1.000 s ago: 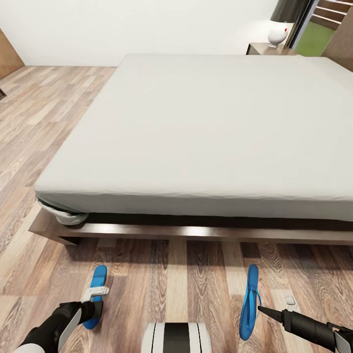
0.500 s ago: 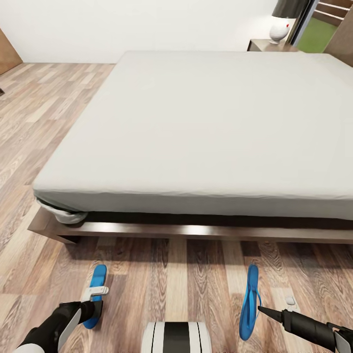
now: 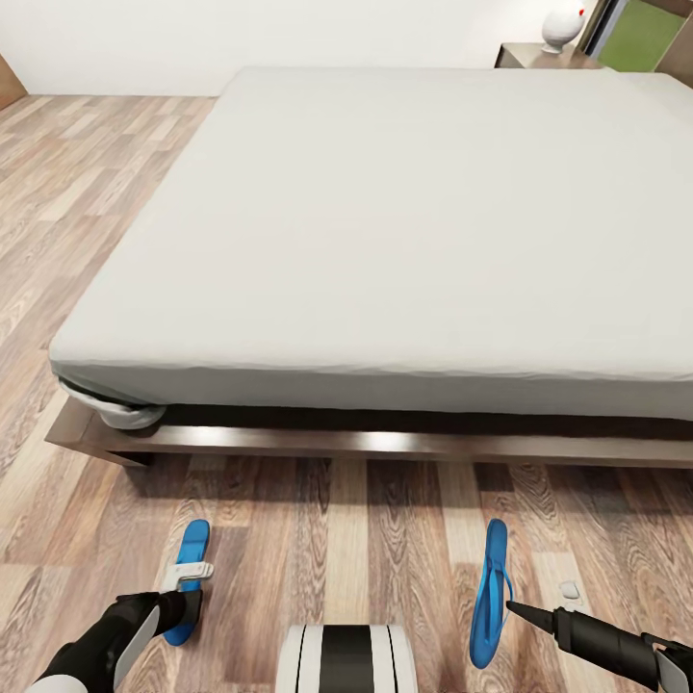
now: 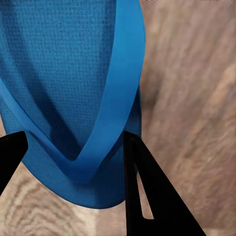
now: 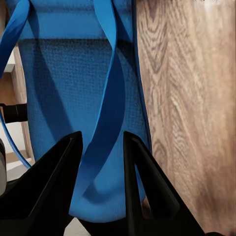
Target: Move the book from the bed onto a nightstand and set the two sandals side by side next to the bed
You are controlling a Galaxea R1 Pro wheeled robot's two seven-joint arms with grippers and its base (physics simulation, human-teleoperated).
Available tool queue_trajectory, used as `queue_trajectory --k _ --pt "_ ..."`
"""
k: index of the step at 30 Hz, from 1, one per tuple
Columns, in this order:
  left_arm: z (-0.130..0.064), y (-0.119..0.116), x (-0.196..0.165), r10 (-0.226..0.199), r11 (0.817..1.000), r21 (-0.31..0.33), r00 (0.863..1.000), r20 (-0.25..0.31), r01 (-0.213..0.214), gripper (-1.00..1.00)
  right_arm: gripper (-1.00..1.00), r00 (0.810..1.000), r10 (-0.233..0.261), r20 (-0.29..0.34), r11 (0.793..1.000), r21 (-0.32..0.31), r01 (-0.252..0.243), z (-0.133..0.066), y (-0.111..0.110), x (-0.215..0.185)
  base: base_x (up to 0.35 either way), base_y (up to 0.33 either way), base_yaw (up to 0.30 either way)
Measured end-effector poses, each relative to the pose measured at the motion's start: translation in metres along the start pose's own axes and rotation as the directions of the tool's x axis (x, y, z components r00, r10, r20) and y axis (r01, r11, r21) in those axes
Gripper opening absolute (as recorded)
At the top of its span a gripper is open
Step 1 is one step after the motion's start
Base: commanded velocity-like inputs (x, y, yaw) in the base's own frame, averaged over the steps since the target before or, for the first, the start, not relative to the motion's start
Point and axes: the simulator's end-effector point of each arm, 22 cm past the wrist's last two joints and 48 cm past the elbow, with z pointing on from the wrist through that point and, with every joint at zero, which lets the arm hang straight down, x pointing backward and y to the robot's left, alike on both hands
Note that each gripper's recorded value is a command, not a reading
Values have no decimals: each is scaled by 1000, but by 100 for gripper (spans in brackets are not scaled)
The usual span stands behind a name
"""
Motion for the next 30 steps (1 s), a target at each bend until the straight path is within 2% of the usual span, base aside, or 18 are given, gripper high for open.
queue_trajectory --k 16,19,21,30 --pt "0 1 -2 2 1000 -5 1000 6 -2 -100 -100 1000 0 0 1000 -1 0 0 0 0 0 0 0" --pt "-1 19 -11 12 996 -91 999 50 -7 -100 -100 1000 0 0 1000 -1 0 0 0 0 0 0 0" --pt "-2 25 -13 11 992 -123 998 59 -4 -100 -100 1000 0 0 1000 -1 0 0 0 0 0 0 0" --pt "-2 30 -14 11 990 -144 998 64 -1 -100 -100 1000 0 -1 1000 -1 0 0 0 0 0 0 0"
